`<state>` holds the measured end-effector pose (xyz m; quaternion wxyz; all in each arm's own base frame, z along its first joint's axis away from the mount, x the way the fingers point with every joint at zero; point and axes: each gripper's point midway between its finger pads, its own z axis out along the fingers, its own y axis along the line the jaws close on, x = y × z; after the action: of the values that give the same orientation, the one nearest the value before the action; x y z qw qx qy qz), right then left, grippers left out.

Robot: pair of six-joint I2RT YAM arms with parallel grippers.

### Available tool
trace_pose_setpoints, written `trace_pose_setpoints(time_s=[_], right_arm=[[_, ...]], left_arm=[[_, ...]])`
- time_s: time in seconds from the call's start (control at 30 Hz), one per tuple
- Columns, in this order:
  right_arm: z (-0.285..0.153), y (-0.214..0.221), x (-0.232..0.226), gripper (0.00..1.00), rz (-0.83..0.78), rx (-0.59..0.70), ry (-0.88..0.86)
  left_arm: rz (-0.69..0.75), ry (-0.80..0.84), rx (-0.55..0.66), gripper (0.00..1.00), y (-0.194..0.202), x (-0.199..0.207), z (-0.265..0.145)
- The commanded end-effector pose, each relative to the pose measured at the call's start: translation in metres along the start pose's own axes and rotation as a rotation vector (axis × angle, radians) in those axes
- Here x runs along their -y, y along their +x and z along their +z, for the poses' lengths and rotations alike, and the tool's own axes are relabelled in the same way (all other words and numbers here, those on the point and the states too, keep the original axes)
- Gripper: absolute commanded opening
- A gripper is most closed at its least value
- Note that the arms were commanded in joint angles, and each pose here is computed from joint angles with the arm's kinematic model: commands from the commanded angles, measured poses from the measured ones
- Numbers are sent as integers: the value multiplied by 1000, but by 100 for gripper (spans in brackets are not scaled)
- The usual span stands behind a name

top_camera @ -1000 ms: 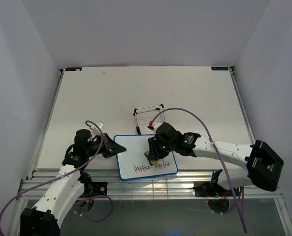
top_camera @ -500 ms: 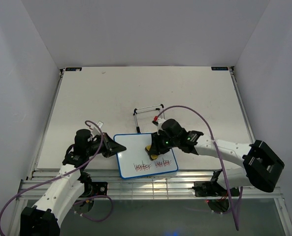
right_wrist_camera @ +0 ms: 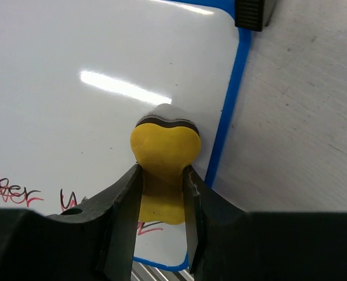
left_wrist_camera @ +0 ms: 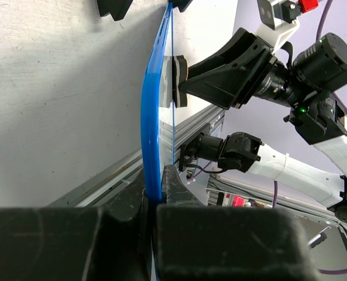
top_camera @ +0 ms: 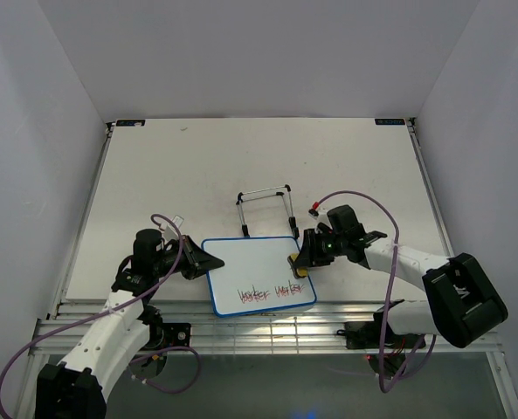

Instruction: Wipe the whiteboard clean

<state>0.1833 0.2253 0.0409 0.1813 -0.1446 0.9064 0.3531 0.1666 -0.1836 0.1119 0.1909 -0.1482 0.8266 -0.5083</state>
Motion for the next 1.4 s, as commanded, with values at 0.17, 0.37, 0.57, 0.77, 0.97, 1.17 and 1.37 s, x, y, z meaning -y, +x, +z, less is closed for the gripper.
trace_pose_setpoints(time_s=[0.17, 0.37, 0.57, 0.77, 0.97, 1.17, 1.37], right_arm=[[-18, -7, 30, 8, -11, -36, 87], [-36, -40, -6, 8, -74, 56, 5], [-40, -46, -65, 8, -195, 138, -78], [-10, -17, -153, 8, -369, 157, -121], [12, 9, -225, 8, -497, 107, -64], [32, 34, -244, 8, -437, 85, -52], [47, 45, -203, 8, -407, 69, 64]], left_arm=[[130, -51, 97, 0, -16, -14, 2], [128, -64, 117, 0, -19, -14, 1], [103, -73, 124, 0, -20, -17, 2], [84, -64, 116, 0, -20, -18, 4], [68, -73, 123, 0, -20, -19, 4], [53, -77, 112, 0, -17, -22, 4], [32, -80, 97, 0, -14, -23, 5]])
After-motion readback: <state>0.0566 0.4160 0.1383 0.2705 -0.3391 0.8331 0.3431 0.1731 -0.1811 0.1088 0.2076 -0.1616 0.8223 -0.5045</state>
